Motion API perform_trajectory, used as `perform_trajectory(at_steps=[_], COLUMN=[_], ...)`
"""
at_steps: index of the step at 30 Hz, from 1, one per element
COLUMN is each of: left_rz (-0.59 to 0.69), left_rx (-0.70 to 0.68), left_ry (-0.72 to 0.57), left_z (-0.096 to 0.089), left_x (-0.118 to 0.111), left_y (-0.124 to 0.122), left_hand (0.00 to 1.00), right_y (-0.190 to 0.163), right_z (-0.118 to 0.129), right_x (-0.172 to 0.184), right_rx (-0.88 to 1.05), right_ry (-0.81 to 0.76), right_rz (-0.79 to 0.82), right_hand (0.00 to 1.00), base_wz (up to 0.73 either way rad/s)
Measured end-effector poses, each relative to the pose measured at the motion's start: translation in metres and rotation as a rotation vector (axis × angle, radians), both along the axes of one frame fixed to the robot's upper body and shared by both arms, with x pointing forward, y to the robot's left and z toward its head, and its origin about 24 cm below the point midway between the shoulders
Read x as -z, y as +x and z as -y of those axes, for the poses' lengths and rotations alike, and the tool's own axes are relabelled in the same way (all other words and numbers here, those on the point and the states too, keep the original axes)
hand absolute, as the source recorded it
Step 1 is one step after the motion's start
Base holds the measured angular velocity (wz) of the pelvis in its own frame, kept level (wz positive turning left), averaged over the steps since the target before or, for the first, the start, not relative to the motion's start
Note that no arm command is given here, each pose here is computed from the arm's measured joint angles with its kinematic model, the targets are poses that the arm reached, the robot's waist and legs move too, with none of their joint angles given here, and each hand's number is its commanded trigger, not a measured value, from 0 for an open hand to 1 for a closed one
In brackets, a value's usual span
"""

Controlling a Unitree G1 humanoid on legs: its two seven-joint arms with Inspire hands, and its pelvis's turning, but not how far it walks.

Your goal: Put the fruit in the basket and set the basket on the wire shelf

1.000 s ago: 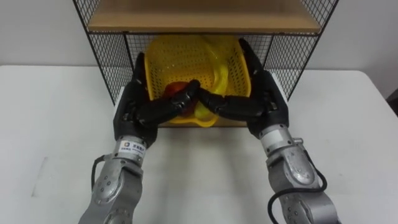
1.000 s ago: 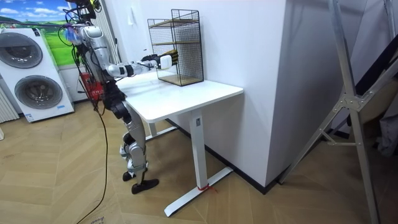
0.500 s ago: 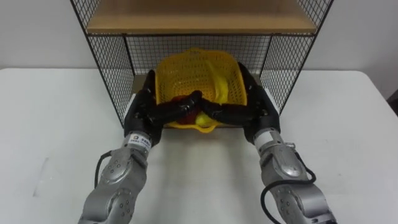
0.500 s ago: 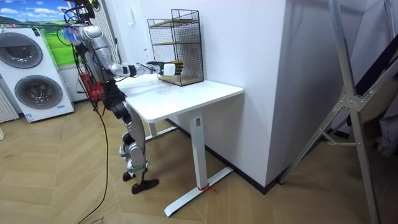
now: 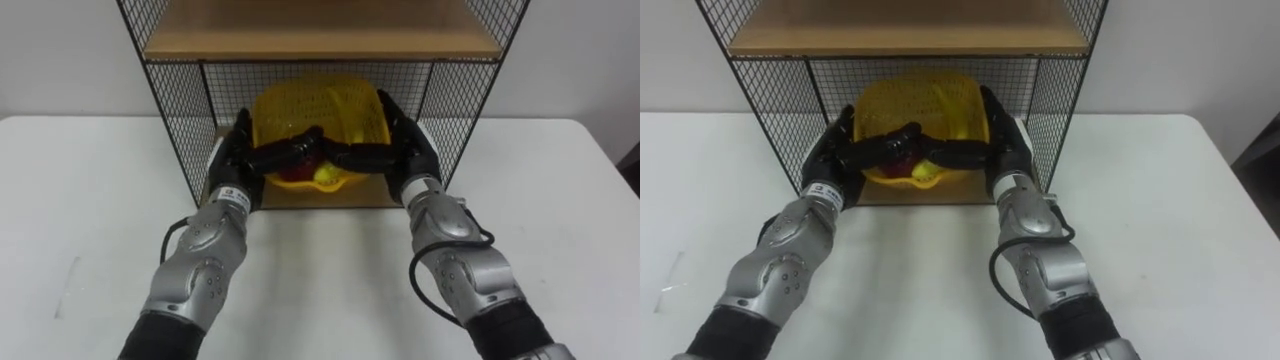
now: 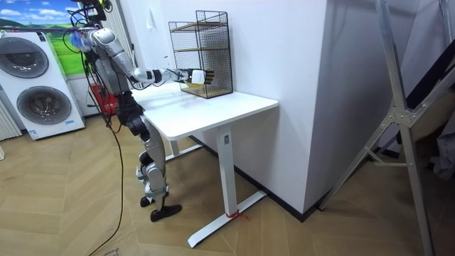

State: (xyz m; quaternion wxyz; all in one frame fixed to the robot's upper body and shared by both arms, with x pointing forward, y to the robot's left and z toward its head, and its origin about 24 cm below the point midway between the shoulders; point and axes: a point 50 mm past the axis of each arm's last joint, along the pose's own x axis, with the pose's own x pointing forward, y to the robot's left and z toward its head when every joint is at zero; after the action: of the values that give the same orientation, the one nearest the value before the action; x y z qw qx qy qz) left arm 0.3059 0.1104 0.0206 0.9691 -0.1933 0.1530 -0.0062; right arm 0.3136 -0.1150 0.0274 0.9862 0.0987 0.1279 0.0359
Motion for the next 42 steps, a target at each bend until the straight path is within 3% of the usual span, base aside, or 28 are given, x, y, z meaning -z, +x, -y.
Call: perform_trajectory(at_steps=[17, 27, 34, 42], left_rz=[-0.059, 0.029, 0.021, 0.08], left_rx=[-0.028, -0.061, -0.075, -0.075], left_ry=[0.007, 0.107, 0.169, 0.162], left_z=[-0.008, -0.025, -0.034, -0.035], left_x=[0.003, -0.014, -0.007, -0.018], left_y=[0.006, 0.009, 0.0, -0.005], left_hand=[0.0, 0.0, 0.0, 0.0], right_y=[0.001, -0.001, -0.016, -0.015], right_z=[0.002, 0.009, 0.023, 0.032], right_x=[0.003, -0.005, 0.004, 0.0], right_rx=[-0.006, -0.021, -0.003, -0.008], right_ry=[-0.005, -0.046, -0.043, -0.068], right_rz=[-0.042, 0.017, 0.015, 0.036], right_hand=[0.0, 0.0, 0.0, 0.0], base_wz=[0.0, 0.01, 0.0, 0.0])
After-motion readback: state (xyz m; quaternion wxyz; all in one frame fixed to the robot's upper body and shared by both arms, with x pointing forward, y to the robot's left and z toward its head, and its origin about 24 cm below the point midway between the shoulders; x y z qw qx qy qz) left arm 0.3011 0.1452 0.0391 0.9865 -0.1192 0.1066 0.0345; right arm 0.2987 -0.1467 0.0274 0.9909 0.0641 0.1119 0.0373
